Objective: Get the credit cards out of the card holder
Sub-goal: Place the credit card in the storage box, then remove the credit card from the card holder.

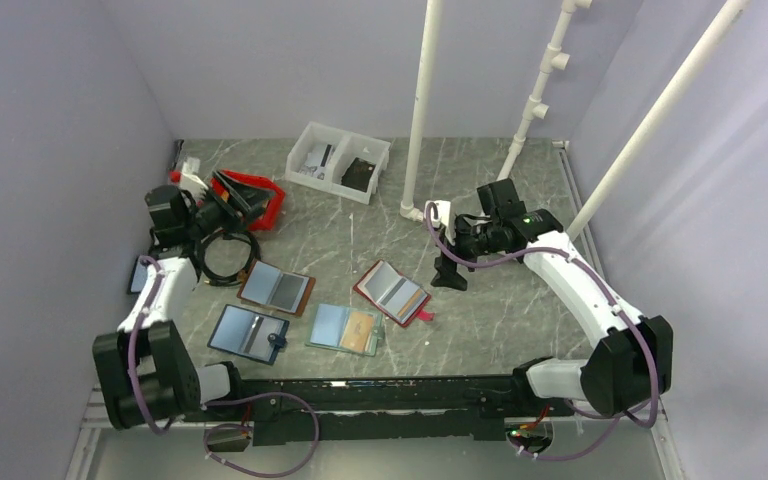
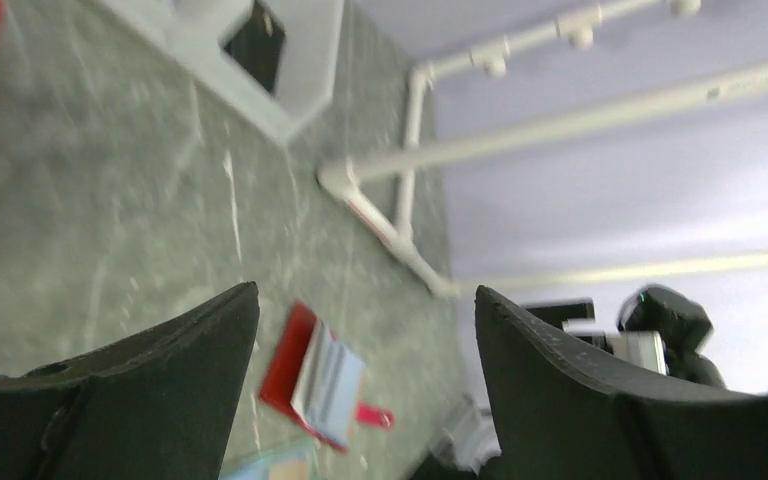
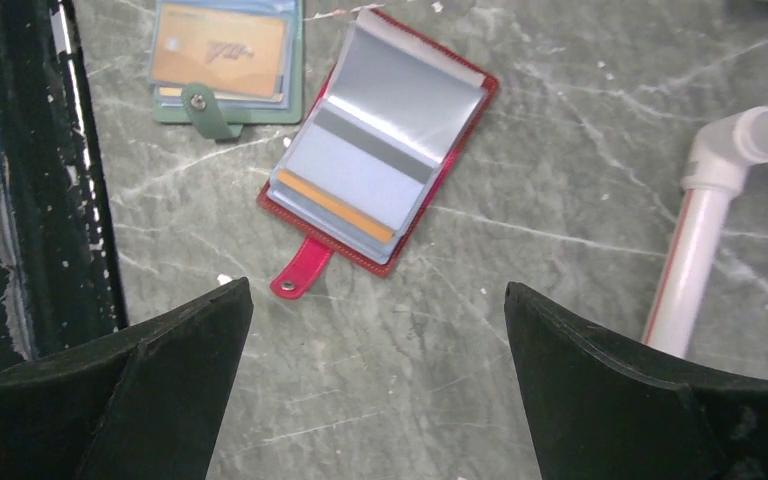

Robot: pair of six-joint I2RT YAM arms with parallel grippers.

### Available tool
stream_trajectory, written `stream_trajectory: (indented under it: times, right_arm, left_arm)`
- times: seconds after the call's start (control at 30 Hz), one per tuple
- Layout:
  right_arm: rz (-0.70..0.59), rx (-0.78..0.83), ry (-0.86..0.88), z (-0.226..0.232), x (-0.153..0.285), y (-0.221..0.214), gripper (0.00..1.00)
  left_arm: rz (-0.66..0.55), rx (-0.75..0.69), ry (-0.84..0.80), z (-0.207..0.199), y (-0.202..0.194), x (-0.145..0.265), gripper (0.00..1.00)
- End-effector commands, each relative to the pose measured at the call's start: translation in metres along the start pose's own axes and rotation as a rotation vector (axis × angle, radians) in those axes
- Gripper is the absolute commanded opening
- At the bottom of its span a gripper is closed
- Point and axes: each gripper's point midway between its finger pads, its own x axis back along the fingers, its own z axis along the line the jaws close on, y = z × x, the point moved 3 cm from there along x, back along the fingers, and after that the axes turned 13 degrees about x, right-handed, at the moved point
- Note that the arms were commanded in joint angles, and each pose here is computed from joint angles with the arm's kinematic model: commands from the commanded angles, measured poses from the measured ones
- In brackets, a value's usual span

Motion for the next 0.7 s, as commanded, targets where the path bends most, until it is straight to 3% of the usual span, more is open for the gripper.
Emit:
stream_trajectory:
  times: [0.0,0.23,0.37,0.53,0.67]
  right_arm:
    - [-0.051,0.067,-0.106,-0.022,0.012,0.025,1.00]
    - [-0.068,0.030,-0.108,-0.026,0.011,0.026,1.00]
    - [-0.062,0.005,-0.131,-0.028,0.005,0.020,1.00]
    - [-0.056,-0.032,-0.147,-0.031,0.000,0.013,1.00]
    - [-0.071,-0.045,-0.134,-0.028,-0.001,0.012,1.00]
  left_arm:
    - [0.280,0.132,-0.157,0.010,-0.043,0.004,0.84]
    - [0.424,-0.007,-0.179,-0.003,-0.073,-0.005,0.85]
    - [0.453,-0.242,-0.078,-0.012,-0.106,-0.001,0.86]
    - [0.408,-0.466,-0.050,-0.020,-0.130,0.009,0.87]
    - [0.375,-0.510,-0.103,-0.027,-0.134,0.014,0.88]
